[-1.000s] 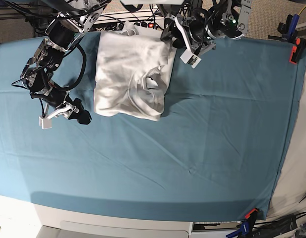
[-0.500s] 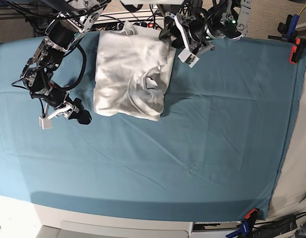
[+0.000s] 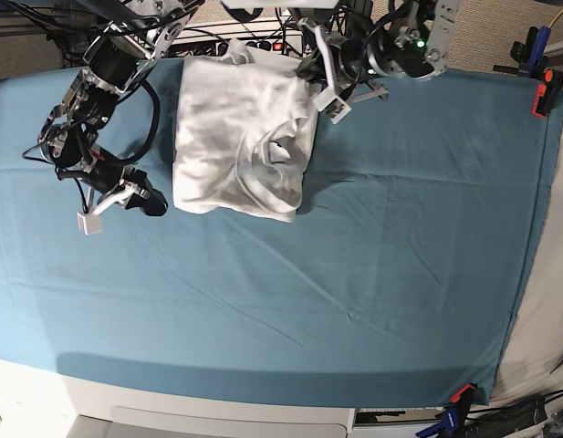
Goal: Fold the T-shirt properly
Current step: 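Grasp the folded shirt's edge with the left gripper and rotate it, then square the folded shirt by pushing its sides with both grippers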
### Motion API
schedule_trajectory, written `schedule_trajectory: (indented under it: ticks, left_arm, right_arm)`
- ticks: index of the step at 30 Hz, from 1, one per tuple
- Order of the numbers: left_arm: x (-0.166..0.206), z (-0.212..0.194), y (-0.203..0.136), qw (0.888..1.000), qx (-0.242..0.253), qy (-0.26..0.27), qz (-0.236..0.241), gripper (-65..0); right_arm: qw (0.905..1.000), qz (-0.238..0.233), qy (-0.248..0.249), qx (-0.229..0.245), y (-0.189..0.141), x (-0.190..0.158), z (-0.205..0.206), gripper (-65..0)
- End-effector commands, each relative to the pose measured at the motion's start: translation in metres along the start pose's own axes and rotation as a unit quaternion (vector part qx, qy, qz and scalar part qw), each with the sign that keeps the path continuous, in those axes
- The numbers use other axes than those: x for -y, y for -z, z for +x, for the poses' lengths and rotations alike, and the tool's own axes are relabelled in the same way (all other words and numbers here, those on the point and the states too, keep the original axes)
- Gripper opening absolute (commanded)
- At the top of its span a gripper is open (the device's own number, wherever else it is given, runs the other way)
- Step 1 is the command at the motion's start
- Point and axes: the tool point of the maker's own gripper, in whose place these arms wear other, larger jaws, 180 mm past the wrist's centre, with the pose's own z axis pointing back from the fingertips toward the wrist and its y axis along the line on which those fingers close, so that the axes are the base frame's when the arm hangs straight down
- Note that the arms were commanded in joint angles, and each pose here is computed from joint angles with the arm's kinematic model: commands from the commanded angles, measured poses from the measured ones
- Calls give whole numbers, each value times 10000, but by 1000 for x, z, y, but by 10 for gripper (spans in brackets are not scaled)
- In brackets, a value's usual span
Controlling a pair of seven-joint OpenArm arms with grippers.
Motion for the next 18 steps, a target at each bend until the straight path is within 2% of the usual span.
schedule_trajectory:
  ticks: [1,9,13,18]
  left_arm:
    - [-3,1,-7,9998,24,122,126,-650]
    - [-60,8,-40,9945,258,-37,1013,-650]
    - [-81,18,-53,9906,434,33,1297,-650]
    - [-92,47,-58,9865,774,267,1421,-650]
  right_arm:
    - [9993,69,-246,266,-8,-7,19,-636]
    - [9953,-331,-852,326,-39,-11,10,-637]
    - [9955,-441,-819,157,-46,-5,-10,-637]
    - [9974,-410,-596,-52,-49,-1,-38,-637]
